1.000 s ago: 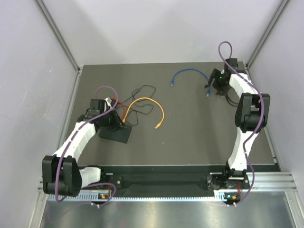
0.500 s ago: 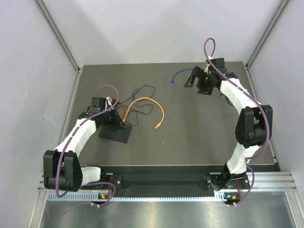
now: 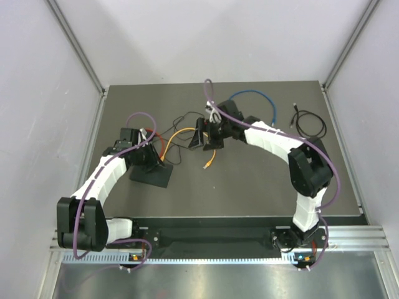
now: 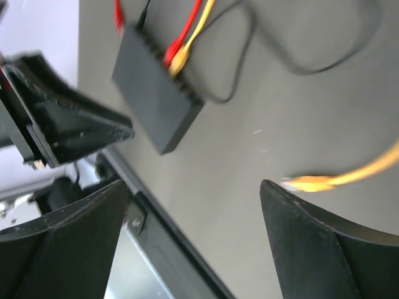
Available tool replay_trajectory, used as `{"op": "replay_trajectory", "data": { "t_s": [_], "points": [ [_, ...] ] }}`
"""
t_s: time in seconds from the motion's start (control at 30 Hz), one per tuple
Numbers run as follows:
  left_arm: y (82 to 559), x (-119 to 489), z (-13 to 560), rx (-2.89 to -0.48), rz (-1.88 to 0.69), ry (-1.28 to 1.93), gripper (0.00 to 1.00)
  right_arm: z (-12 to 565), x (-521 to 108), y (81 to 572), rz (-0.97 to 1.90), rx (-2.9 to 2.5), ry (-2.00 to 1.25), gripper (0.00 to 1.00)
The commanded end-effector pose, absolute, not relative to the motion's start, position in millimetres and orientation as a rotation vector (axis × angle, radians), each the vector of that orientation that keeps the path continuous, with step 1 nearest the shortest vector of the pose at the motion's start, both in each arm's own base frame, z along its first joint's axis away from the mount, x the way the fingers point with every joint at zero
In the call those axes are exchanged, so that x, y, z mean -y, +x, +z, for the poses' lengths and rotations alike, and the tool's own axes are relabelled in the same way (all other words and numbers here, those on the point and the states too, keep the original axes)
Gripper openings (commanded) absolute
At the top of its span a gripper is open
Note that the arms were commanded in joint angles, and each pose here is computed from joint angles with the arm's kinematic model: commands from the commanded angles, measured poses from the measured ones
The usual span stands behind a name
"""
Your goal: Pull the plug from the switch port
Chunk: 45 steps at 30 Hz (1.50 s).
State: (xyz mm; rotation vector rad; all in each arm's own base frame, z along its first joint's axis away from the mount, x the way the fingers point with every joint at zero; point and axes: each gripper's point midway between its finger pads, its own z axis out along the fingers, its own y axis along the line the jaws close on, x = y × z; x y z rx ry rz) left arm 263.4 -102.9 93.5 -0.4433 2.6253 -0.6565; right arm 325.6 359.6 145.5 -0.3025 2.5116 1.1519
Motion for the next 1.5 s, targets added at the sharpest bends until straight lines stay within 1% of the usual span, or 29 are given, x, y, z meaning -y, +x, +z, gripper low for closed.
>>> {"op": "replay_trajectory", "data": {
  "t_s": [0.0, 0.07, 0.27, 0.5, 0.57, 0.63, 0.67, 0.73, 0.77, 0.83, 0.9, 0.97, 1.07, 1.37, 1.4, 1.43, 1.47],
  "points": [
    [271.5, 98.9, 108.3, -2.585, -0.636, -0.442, 0.41, 136.9, -386.0, 310.9, 1.307, -2.499, -0.310, 0.85],
    [270.8, 98.2, 110.0, -2.583, -0.632, -0.440, 0.43, 135.1, -394.7, 303.5, 1.336, -2.484, -0.328, 0.85],
    [260.4, 101.0, 104.7, -2.596, -0.660, -0.467, 0.41, 116.5, -402.6, 293.6, 1.319, -2.516, -0.342, 0.84],
    [261.4, 102.6, 109.1, -2.596, -0.674, -0.506, 0.39, 109.3, -415.5, 300.0, 1.346, -2.489, -0.292, 0.81],
    [264.4, 100.7, 111.3, -2.594, -0.659, -0.512, 0.38, 106.2, -417.9, 302.2, 1.352, -2.493, -0.276, 0.76],
    [266.0, 100.9, 112.2, -2.594, -0.657, -0.517, 0.37, 108.0, -422.3, 308.3, 1.381, -2.451, -0.250, 0.73],
    [267.5, 100.3, 111.3, -2.598, -0.653, -0.527, 0.36, 109.6, -423.9, 308.8, 1.400, -2.434, -0.246, 0.69],
    [268.2, 100.2, 109.7, -2.608, -0.647, -0.539, 0.34, 107.3, -428.5, 309.9, 1.434, -2.423, -0.224, 0.65],
    [269.3, 99.7, 109.3, -2.608, -0.641, -0.546, 0.34, 105.5, -431.1, 310.0, 1.450, -2.431, -0.220, 0.59],
    [267.2, 95.8, 106.9, -2.614, -0.610, -0.569, 0.32, 110.6, -445.4, 308.8, 1.526, -2.412, -0.240, 0.52],
    [262.4, 86.4, 101.5, -2.635, -0.529, -0.600, 0.29, 112.8, -455.0, 310.9, 1.548, -2.404, -0.239, 0.51],
    [258.8, 78.5, 95.9, -2.657, -0.464, -0.620, 0.29, 114.3, -465.9, 312.4, 1.580, -2.392, -0.238, 0.47],
    [257.5, 69.9, 92.2, -2.662, -0.395, -0.639, 0.28, 120.5, -479.4, 312.1, 1.646, -2.355, -0.248, 0.45],
    [268.0, 52.3, 87.9, -2.667, -0.286, -0.661, 0.28, 113.2, -516.4, 301.5, 1.717, -2.371, -0.272, 0.45],
    [268.9, 51.4, 87.4, -2.667, -0.286, -0.672, 0.28, 111.3, -520.1, 297.6, 1.721, -2.375, -0.283, 0.43],
    [270.8, 51.4, 86.8, -2.671, -0.287, -0.677, 0.28, 111.2, -522.7, 296.3, 1.725, -2.374, -0.286, 0.37],
    [272.3, 52.3, 86.7, -2.670, -0.296, -0.683, 0.27, 106.8, -525.2, 295.9, 1.726, -2.385, -0.280, 0.34]
  ]
}}
